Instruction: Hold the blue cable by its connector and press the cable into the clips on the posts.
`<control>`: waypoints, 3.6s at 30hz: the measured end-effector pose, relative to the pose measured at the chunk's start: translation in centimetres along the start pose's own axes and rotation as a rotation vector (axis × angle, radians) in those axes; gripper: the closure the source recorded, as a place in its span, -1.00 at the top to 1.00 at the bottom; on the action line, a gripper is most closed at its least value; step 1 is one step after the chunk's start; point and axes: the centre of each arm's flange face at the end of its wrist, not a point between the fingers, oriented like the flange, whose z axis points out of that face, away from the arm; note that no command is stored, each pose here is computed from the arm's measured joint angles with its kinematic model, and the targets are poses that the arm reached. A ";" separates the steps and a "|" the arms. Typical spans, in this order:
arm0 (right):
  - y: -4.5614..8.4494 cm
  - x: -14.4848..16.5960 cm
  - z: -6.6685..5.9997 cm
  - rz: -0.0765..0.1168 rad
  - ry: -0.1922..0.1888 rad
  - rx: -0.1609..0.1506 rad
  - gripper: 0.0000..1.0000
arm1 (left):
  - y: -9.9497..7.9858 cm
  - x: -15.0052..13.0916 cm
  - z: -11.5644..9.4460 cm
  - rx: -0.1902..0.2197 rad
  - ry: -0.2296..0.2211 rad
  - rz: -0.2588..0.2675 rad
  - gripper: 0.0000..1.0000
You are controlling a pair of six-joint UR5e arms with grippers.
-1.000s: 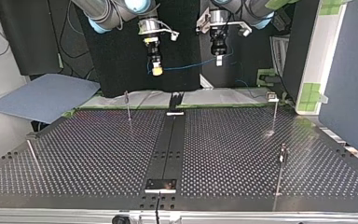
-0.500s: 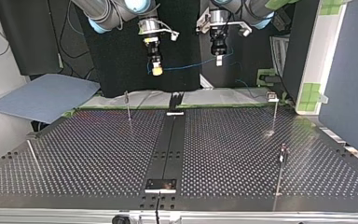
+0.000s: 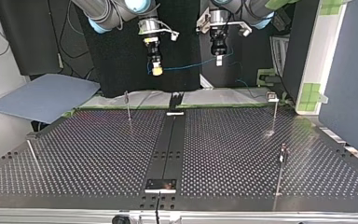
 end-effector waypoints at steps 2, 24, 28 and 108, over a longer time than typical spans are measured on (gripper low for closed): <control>0.0 0.0 0.0 0.000 0.000 0.000 -1.00 | 0.0 0.0 0.0 0.000 0.000 0.000 -1.00; 0.0 0.0 0.0 0.000 0.000 0.000 -1.00 | 0.0 0.0 0.0 0.000 0.000 0.000 -1.00; 0.0 0.0 0.0 0.000 0.000 0.000 -1.00 | 0.0 0.0 0.0 0.000 0.000 0.000 -1.00; -1.7 -5.0 -1.1 -0.040 -0.132 0.026 -1.00 | 1.3 2.9 -1.2 0.003 0.139 0.068 -1.00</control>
